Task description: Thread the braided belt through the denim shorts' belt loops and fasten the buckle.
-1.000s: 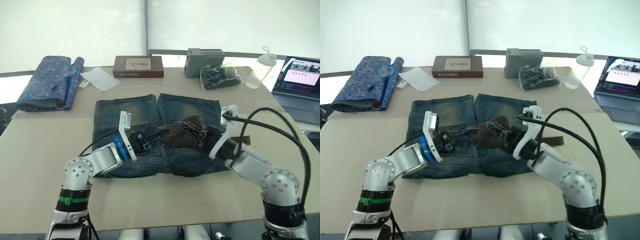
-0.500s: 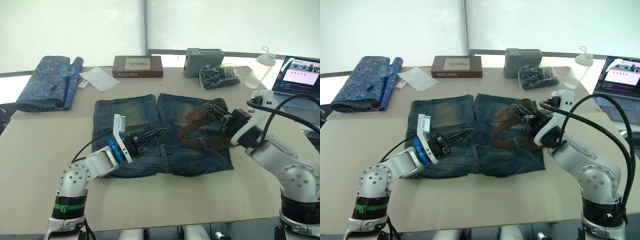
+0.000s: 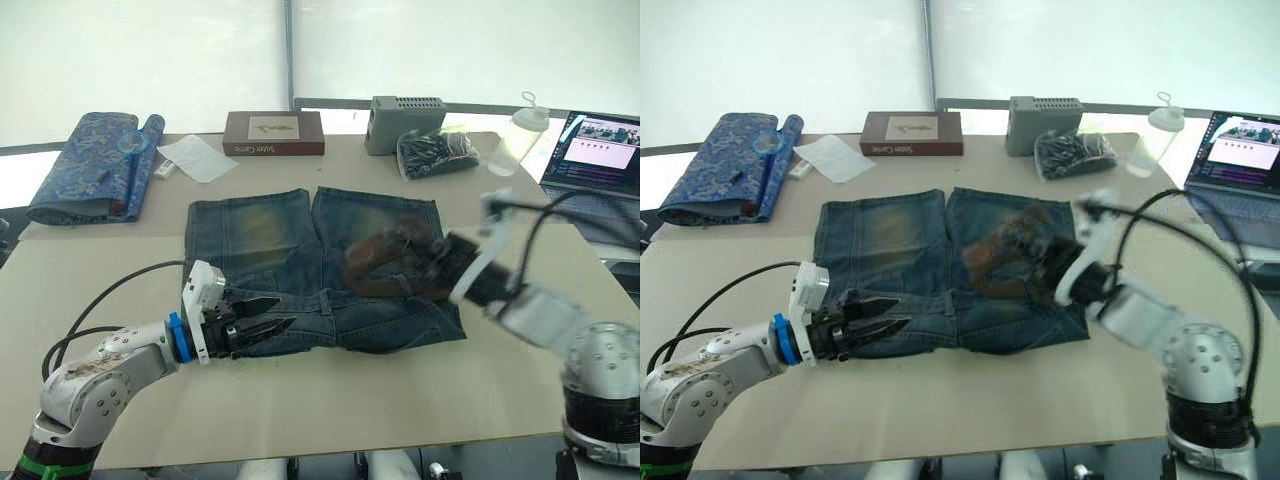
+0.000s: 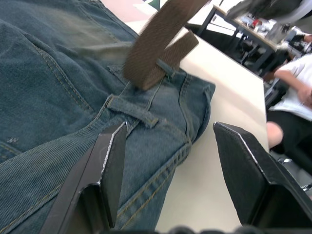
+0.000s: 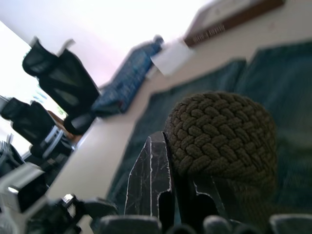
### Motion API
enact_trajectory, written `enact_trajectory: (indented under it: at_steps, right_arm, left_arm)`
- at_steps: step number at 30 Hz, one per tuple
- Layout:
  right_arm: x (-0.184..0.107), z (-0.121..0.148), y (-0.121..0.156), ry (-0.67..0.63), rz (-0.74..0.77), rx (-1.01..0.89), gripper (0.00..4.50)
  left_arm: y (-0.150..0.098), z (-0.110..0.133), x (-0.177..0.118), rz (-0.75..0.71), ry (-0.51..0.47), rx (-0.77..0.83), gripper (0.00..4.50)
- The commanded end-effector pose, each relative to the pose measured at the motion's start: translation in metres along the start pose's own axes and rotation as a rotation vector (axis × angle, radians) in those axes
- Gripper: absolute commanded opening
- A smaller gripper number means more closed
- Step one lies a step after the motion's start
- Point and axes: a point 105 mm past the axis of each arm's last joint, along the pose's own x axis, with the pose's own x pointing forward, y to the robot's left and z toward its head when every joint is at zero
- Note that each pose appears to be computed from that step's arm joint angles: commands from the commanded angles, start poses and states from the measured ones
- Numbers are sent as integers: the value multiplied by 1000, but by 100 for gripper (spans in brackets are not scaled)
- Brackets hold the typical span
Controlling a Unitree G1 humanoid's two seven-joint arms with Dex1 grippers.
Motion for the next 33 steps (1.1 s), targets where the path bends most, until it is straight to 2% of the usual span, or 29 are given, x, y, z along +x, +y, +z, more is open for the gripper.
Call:
enact_trajectory:
  at_steps: [1,3,7,16,22,25,28,33]
  right_arm:
    - [7,-15,-7,43,-68,-138,0]
    - [10,-23,-13,66,-93,-202,0]
    - [14,-34,-15,93,-74,-140,0]
    - [21,-61,-32,177,-168,-16,0]
    - [31,-67,-27,148,-172,99,0]
    - [37,-57,-20,81,-147,223,0]
    - [38,-52,-19,71,-140,271,0]
    - [40,-70,-18,181,-156,179,0]
  left_arm:
    - [-7,1,0,-25,3,80,296]
    - [-9,-3,0,-25,13,88,296]
    - [-10,-7,1,-30,16,89,296]
    - [-11,-13,2,-34,29,98,296]
    - [-11,-19,2,-32,44,122,296]
    - [-9,-25,3,-19,67,146,296]
    - [-8,-33,3,-16,90,161,296]
    - [-5,-34,7,12,62,122,296]
